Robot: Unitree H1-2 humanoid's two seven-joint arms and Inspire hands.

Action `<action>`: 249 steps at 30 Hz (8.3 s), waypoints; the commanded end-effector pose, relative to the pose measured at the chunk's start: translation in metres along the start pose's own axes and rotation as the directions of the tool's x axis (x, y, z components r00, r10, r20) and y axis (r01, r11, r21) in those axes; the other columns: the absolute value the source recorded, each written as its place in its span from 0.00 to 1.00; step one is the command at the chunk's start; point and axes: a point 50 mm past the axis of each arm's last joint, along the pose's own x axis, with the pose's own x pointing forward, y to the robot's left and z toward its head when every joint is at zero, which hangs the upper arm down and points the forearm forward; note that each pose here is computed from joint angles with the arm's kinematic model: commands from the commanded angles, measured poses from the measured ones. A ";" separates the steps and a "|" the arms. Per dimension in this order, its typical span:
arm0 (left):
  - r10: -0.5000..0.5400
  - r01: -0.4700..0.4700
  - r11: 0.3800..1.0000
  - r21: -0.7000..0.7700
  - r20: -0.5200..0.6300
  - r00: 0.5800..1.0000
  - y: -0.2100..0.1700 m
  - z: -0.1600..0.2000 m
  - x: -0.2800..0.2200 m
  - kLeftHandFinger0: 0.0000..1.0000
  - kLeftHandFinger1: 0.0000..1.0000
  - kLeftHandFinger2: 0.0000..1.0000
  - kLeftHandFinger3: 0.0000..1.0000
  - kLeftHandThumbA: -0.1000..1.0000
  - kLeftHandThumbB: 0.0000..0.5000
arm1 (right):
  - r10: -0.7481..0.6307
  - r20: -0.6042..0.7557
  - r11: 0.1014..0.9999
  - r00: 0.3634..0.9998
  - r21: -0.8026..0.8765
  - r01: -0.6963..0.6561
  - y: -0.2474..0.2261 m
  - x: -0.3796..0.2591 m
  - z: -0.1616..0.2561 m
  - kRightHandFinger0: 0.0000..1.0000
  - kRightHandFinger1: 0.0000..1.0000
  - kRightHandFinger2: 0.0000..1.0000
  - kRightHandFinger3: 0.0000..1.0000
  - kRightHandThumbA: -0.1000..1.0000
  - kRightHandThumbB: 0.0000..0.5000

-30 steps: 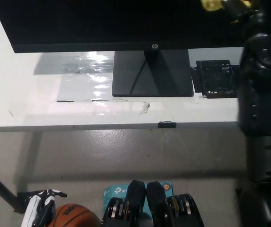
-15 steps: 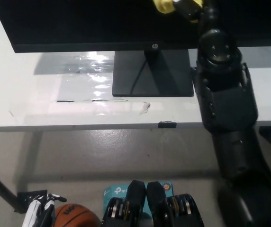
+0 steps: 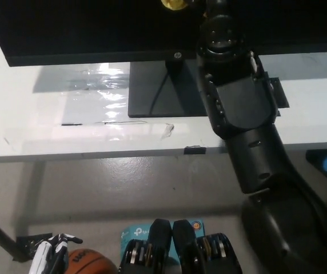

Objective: The robot uses its right hand to pick up the cloth kept in the middle of the desk and use it to wipe the monitor in the middle of the desk by swiping its screen twice

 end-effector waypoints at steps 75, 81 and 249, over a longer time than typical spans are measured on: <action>-0.006 0.006 1.000 -0.002 0.012 1.000 -0.003 -0.006 -0.012 0.00 0.00 0.00 0.00 0.79 1.00 | -0.034 0.094 0.999 0.995 -0.026 0.037 0.011 -0.004 -0.013 0.00 0.00 0.19 0.03 0.00 0.73; -0.013 0.012 1.000 0.014 0.008 1.000 -0.002 -0.008 -0.016 0.00 0.00 0.00 0.00 0.81 1.00 | -0.027 0.081 0.999 0.996 -0.023 0.029 0.031 -0.007 -0.008 0.00 0.00 0.00 0.24 0.00 0.67; 0.030 -0.029 0.999 -0.024 0.048 0.998 0.024 0.010 0.001 0.00 0.00 0.00 0.00 0.79 1.00 | -0.081 -0.251 0.995 0.965 0.031 0.091 -0.231 -0.271 -0.334 0.10 0.16 0.41 0.86 0.00 0.24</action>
